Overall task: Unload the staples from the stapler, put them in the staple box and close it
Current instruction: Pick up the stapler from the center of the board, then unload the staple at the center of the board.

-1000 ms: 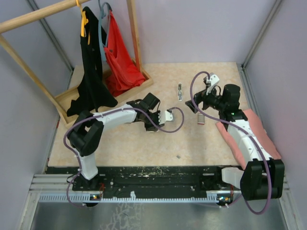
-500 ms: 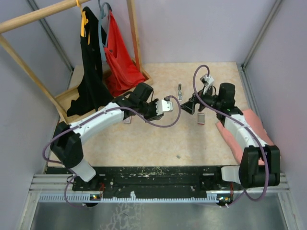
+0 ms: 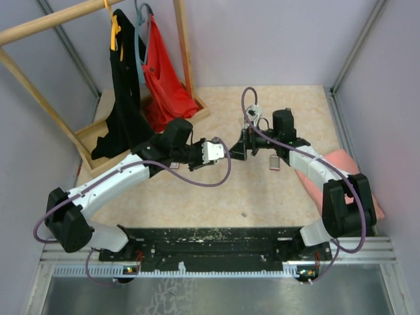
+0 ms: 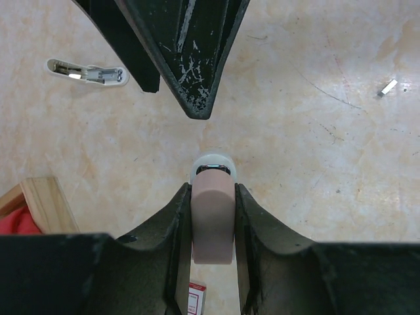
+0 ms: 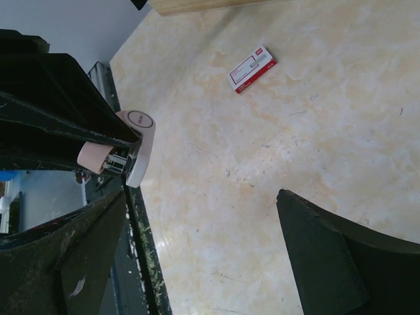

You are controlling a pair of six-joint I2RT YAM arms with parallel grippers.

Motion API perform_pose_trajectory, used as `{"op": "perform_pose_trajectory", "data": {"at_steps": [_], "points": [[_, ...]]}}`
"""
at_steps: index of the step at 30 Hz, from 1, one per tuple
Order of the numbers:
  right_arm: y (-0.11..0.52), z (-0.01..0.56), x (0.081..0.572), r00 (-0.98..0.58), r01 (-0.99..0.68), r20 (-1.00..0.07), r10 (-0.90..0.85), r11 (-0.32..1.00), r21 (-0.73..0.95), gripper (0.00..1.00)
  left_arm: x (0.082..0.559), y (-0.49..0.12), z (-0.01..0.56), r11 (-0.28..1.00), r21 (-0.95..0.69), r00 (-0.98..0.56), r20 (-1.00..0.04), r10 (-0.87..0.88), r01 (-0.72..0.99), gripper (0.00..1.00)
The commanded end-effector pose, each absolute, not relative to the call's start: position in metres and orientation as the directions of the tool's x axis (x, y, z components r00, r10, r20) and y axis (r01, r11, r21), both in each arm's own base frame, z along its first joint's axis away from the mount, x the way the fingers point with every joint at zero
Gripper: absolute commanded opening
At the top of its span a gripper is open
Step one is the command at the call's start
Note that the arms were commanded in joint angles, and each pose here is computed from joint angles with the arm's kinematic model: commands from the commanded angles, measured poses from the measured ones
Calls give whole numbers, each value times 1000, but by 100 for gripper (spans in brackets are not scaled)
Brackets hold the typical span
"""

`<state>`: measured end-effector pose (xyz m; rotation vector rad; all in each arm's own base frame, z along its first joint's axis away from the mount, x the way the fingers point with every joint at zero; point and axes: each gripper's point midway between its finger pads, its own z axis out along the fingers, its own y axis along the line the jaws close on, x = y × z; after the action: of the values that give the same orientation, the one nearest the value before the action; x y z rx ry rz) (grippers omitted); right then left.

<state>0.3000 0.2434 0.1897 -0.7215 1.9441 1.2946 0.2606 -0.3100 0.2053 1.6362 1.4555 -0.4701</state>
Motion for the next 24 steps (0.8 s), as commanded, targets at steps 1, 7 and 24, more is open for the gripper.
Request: {"op": "perform_pose_trajectory", "data": {"at_steps": [1, 7, 24], "points": [[255, 208, 294, -587, -788, -808, -48, 265, 556, 96, 253, -320, 217, 31, 364, 290, -788, 544, 931, 0], [260, 207, 284, -585, -794, -810, -44, 230, 562, 88, 254, -324, 210, 18, 332, 268, -792, 549, 943, 0], [276, 187, 272, -682, -728, -728, -75, 172, 664, 55, 251, -328, 213, 5, 309, 258, -803, 537, 951, 0]]}}
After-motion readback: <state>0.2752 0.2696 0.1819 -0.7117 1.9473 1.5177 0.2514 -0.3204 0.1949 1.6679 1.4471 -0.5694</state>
